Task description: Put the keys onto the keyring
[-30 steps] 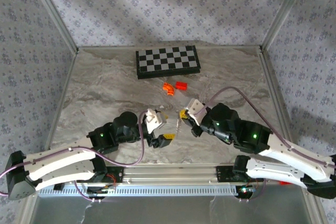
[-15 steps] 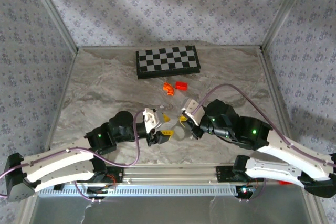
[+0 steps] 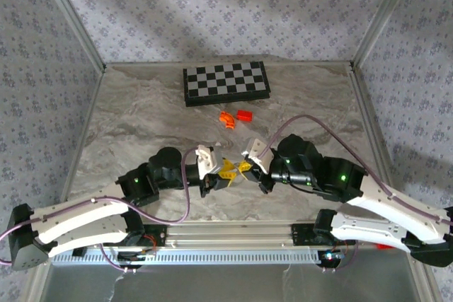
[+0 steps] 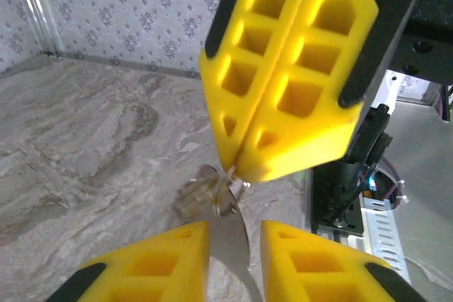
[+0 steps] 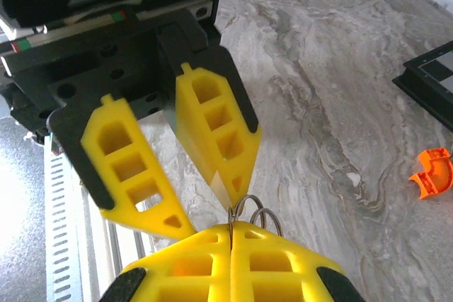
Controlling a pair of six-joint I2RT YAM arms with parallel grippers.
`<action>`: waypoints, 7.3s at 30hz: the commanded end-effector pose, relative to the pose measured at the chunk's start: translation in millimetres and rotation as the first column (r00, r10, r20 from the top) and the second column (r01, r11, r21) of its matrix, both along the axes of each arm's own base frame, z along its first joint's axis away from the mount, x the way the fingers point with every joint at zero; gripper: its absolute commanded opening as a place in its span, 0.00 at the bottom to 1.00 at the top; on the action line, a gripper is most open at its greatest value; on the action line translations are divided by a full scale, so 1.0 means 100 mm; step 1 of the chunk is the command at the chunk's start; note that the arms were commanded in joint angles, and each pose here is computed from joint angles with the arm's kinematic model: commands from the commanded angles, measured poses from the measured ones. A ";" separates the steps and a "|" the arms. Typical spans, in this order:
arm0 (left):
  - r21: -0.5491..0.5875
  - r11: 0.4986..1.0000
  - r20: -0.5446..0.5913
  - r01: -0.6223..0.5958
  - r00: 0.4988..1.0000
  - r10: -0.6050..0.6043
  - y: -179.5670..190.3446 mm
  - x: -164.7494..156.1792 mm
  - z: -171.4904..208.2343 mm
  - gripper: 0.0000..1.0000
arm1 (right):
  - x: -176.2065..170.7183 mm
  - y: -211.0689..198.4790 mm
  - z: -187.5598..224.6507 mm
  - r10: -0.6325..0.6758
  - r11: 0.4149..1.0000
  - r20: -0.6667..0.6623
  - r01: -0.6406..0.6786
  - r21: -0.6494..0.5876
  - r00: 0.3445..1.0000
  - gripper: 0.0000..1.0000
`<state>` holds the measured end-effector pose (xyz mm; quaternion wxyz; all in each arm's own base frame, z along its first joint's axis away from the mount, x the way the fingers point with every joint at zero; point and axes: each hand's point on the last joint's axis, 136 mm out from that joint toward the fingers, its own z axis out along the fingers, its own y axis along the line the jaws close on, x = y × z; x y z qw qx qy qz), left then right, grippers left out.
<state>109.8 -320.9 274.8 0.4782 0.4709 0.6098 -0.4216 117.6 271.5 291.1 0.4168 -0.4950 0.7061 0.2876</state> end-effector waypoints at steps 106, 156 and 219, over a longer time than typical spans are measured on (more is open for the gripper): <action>-0.134 0.964 0.104 0.230 0.971 -0.217 0.01 -0.39 0.61 0.00 | -0.35 0.03 0.29 0.149 0.962 0.106 -0.169 0.215 0.983 0.15; -0.083 0.971 0.034 0.224 0.975 -0.222 -0.05 -0.37 0.43 0.12 | -0.49 -0.01 0.30 0.241 0.963 0.193 -0.259 0.078 0.951 0.00; 0.149 0.728 -0.254 -0.669 0.686 0.682 1.62 1.46 -0.10 0.00 | 1.15 0.52 -1.39 -0.272 0.962 -0.344 0.257 -0.089 0.899 0.76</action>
